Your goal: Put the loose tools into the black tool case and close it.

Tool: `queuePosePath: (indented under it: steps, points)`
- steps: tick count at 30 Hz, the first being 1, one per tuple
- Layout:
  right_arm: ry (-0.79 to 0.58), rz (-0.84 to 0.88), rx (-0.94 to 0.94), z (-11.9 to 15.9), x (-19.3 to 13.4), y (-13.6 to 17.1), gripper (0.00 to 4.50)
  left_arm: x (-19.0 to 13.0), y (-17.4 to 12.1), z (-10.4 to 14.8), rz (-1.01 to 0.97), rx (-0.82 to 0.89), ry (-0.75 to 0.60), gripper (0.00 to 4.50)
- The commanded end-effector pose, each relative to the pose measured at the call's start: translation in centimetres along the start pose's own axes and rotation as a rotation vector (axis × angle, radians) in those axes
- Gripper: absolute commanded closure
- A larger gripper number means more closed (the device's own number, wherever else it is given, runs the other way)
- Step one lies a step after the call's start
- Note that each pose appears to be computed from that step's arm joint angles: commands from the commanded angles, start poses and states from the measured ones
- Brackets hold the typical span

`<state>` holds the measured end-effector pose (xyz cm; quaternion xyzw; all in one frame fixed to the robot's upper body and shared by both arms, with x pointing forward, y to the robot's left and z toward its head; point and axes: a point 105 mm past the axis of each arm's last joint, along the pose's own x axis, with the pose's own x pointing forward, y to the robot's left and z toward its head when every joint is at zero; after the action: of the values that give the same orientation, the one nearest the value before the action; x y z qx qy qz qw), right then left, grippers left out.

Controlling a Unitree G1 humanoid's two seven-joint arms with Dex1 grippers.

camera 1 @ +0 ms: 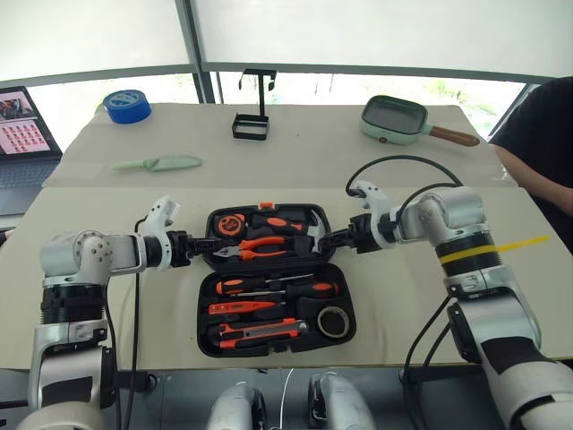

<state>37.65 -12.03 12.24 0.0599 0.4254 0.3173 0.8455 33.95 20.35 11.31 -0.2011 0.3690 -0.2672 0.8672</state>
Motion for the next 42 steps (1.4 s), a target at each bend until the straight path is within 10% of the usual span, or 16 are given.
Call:
queuePosePath:
  steps: [1,7,14,21,26,38,42]
  points:
    - [-0.014,-0.017,0.046,0.3,-0.2,-0.5,2.43,0.4,0.5,-0.6,0.011,-0.029,0.033,2.7]
    - [-0.045,-0.011,0.091,0.4,0.1,-0.8,4.43,0.7,0.9,0.7,0.004,-0.067,-0.061,4.45]
    - [-0.394,0.077,-0.126,5.3,-1.1,1.0,4.49,0.2,0.7,4.0,-0.046,0.016,-0.334,4.5]
    - [-0.856,0.019,-0.616,9.9,-4.5,4.1,4.49,-2.8,0.1,7.1,-0.044,0.483,-0.809,4.5]
    - [-0.868,-0.048,-1.155,4.1,-4.2,4.5,4.49,-5.2,-0.1,4.3,-0.013,0.845,-0.879,4.5]
    - [-0.734,-0.212,-1.668,-5.8,-2.3,0.3,4.49,-5.5,1.0,-6.1,-0.025,1.403,-0.589,4.5]
    - [-0.744,-0.229,-1.687,-6.8,-4.5,-0.6,3.27,-8.2,2.9,-7.1,0.042,1.388,-0.53,2.83]
